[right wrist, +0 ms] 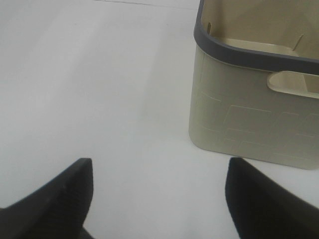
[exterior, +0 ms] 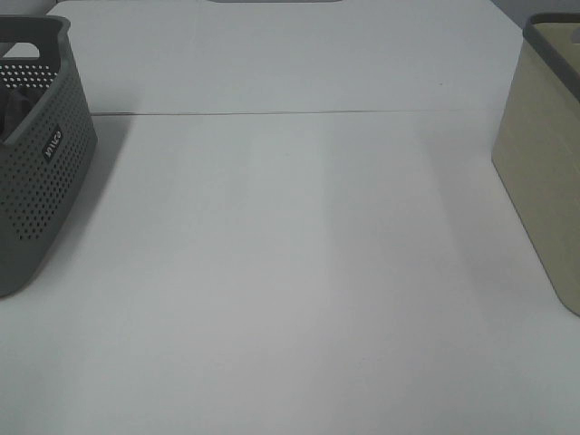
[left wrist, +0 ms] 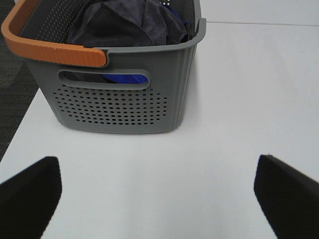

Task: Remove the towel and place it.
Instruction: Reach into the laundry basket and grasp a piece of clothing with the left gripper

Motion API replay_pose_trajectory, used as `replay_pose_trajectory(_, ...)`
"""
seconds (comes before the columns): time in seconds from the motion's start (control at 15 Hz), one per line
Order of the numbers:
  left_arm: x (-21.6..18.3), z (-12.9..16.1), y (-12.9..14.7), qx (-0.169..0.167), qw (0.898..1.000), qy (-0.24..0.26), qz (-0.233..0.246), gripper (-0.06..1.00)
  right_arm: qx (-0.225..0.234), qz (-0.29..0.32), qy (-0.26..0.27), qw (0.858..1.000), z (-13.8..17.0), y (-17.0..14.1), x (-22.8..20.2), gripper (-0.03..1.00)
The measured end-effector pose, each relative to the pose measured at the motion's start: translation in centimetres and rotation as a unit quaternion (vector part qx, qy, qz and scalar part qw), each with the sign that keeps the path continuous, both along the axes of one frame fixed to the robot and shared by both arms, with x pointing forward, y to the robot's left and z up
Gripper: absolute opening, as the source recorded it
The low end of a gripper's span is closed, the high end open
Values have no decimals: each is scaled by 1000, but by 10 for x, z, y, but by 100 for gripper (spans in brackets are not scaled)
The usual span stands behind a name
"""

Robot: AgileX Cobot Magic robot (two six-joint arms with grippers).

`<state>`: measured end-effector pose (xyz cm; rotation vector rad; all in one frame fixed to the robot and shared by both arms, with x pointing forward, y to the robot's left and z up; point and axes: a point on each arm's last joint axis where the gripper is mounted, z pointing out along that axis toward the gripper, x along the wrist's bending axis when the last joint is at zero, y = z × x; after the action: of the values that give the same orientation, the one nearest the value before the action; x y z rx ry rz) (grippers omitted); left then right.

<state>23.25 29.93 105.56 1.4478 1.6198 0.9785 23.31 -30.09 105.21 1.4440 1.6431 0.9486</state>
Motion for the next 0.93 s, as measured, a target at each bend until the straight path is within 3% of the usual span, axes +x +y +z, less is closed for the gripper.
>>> replay_pose_trajectory(0.93,0,0,0,0,1000,0,0,99,0,0,0,1000,0,0,0,73)
